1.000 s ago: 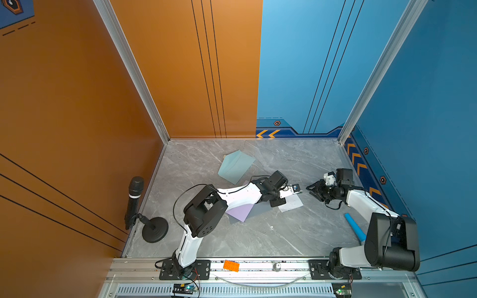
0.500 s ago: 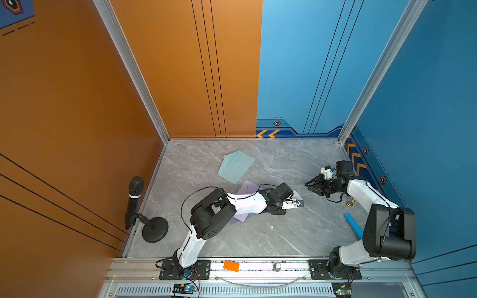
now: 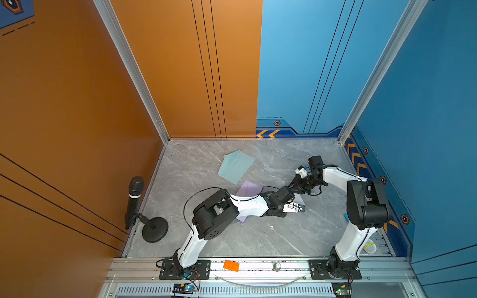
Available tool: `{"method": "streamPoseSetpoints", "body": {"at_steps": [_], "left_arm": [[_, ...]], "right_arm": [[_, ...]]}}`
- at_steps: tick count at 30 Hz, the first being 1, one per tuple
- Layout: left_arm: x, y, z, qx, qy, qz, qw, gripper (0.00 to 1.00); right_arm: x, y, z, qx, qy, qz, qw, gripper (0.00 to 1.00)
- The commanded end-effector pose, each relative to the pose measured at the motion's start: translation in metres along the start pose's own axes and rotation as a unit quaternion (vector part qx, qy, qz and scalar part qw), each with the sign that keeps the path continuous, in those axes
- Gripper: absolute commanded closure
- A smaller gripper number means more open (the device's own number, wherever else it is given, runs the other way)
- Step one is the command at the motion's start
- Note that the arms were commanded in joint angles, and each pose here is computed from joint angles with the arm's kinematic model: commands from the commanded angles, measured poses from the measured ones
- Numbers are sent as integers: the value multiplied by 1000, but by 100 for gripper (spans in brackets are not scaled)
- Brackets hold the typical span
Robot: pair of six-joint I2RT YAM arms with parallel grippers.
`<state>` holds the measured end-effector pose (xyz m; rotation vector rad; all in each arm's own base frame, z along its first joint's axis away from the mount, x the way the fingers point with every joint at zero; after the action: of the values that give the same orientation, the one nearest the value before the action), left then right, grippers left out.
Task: Fold the letter paper in half and place it into the envelope
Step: Fold the letter paper at the center of the board.
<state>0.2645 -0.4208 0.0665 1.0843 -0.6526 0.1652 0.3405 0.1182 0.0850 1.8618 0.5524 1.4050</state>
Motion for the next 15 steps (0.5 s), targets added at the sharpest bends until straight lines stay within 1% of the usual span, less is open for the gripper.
{"method": "streamPoseSetpoints", "body": {"at_steps": [1,6,15], "left_arm": [[-22,-7,-8,21,-17,-25,999,100],[-22,-6,-8,21,-2,-26,999,100],[-23,-4,-15,29,30,-24,999,100]], "right_arm": [[5,-12,4,-7,8,-20,1000,77],[-3,-24,1,-3,-2,-35,999,79],[-37,-28,-6,8,-28,-72,997,79]]}}
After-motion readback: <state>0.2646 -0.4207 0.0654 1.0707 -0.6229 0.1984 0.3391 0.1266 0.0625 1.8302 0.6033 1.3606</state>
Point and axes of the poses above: each gripper's point midway between its finger pads, its own y axis back along the fingers, its own x axis along the line the jaws close on, z = x × y, the point moved 5 cm from there along y, back along the fingers, and after that the axes turned 7 degrees about -y, right-handed, at the moved point
